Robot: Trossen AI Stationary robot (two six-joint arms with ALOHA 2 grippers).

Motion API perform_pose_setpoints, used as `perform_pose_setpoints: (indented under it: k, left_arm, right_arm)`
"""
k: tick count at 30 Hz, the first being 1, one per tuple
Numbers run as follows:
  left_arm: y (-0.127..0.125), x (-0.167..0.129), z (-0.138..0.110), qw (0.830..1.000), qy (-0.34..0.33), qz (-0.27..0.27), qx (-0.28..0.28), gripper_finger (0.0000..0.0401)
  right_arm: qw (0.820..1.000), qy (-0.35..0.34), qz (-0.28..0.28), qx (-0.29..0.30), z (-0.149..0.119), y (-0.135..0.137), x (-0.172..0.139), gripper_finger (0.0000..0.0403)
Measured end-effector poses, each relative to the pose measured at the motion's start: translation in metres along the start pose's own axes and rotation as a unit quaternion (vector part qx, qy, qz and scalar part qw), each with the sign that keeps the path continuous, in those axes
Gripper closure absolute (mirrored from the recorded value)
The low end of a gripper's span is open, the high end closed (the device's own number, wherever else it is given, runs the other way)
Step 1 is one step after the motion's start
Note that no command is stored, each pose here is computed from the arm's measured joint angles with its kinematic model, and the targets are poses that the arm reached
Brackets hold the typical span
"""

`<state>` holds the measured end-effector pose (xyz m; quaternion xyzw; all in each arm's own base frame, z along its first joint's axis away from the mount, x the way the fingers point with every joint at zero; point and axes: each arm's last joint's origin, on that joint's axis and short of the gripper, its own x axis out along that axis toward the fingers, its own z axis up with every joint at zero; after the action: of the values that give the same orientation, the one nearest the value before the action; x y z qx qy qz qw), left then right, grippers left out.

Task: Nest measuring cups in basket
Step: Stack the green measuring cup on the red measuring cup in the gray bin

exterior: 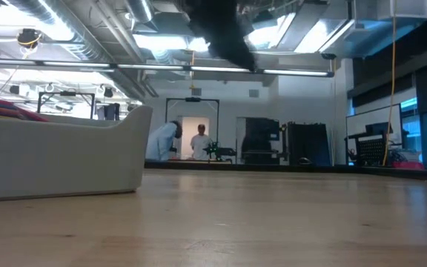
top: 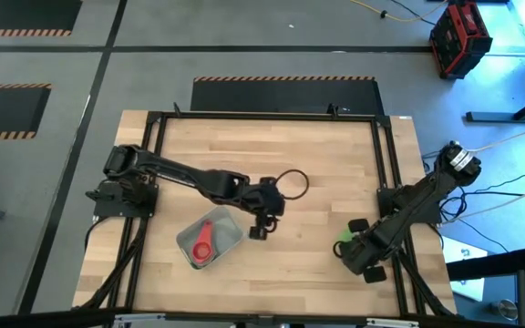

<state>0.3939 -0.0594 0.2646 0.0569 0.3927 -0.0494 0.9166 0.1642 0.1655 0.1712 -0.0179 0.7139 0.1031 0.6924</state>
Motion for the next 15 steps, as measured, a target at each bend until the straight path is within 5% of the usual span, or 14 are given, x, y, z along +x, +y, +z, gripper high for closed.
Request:
perform_pose_setpoints:
  k: [5, 15]
  left_arm:
    - [-0.003, 0.026, -0.008, 1.0, 0.019, -0.003, 0.005, 0.0257]
    - [-0.007, 0.079, -0.01, 0.999, -0.041, -0.013, 0.001, 0.0257]
  right_arm:
    - [0.998, 0.058, 0.005, 0.03, -0.019, -0.013, 0.018, 0.0282]
    - [0.996, 0.065, 0.002, 0.06, -0.034, -0.028, 0.041, 0.0282]
